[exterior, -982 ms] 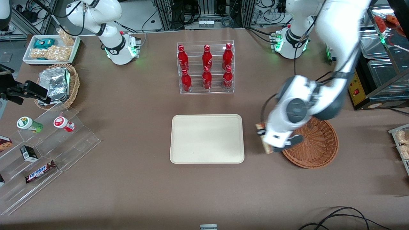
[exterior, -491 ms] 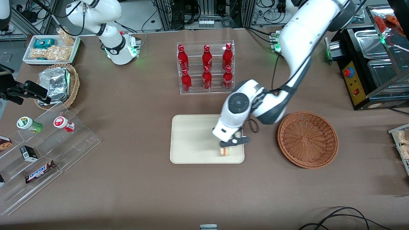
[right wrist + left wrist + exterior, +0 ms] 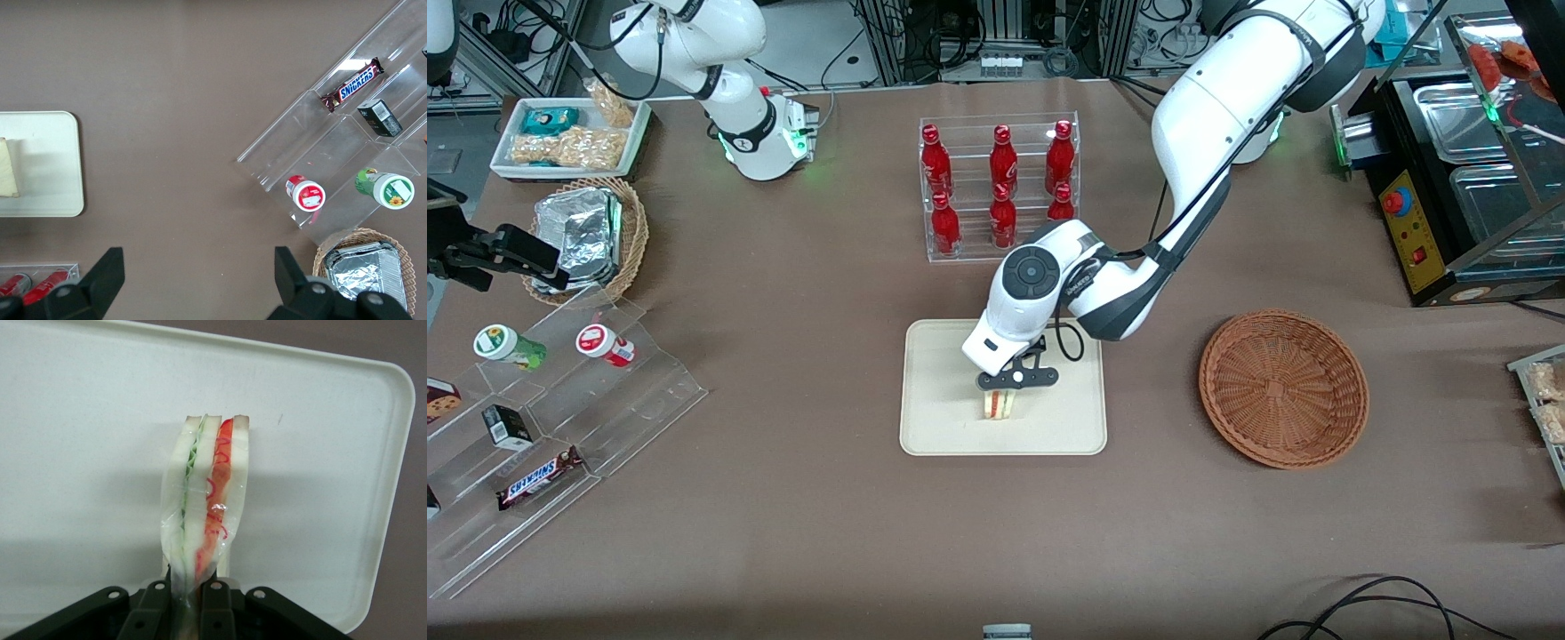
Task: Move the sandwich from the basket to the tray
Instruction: 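Carry the held sandwich over to the cream tray, then lower the sandwich onto the tray and open the left gripper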
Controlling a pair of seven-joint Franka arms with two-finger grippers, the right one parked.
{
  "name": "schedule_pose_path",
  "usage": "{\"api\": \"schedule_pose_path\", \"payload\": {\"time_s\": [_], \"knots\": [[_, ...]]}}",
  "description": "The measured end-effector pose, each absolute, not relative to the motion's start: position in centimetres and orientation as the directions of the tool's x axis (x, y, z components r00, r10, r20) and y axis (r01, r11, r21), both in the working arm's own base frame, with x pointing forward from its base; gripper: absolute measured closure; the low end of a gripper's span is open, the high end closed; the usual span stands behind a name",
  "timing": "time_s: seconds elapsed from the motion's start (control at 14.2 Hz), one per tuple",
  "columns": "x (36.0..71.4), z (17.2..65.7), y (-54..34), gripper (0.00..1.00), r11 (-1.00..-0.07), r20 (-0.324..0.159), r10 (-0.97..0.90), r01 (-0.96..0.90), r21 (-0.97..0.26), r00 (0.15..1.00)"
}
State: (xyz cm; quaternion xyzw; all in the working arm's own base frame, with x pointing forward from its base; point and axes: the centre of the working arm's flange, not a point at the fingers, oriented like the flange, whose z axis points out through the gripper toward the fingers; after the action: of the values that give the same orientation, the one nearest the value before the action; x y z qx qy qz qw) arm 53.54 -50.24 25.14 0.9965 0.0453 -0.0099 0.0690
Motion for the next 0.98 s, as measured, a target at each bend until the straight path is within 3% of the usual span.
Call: {"api": "schedule_pose_path", "payload": {"time_s": [0.28, 0.56, 0.84, 0.98], "knots": [[53.7, 23.8, -50.1, 0.81, -0.986, -0.041, 0.097, 0.101, 0.13, 0.994], [54.6, 25.5, -50.3, 0.45, -0.981, -0.019, 0.118, 0.119, 0.152, 0.993], [54.7, 33.8, -48.8, 0.04, -0.99, -0.006, 0.123, 0.123, 0.071, 0.992], [54.4, 39.9, -46.7, 0.0, -0.989, 0.013, 0.144, 0.144, 0.019, 0.989]]}}
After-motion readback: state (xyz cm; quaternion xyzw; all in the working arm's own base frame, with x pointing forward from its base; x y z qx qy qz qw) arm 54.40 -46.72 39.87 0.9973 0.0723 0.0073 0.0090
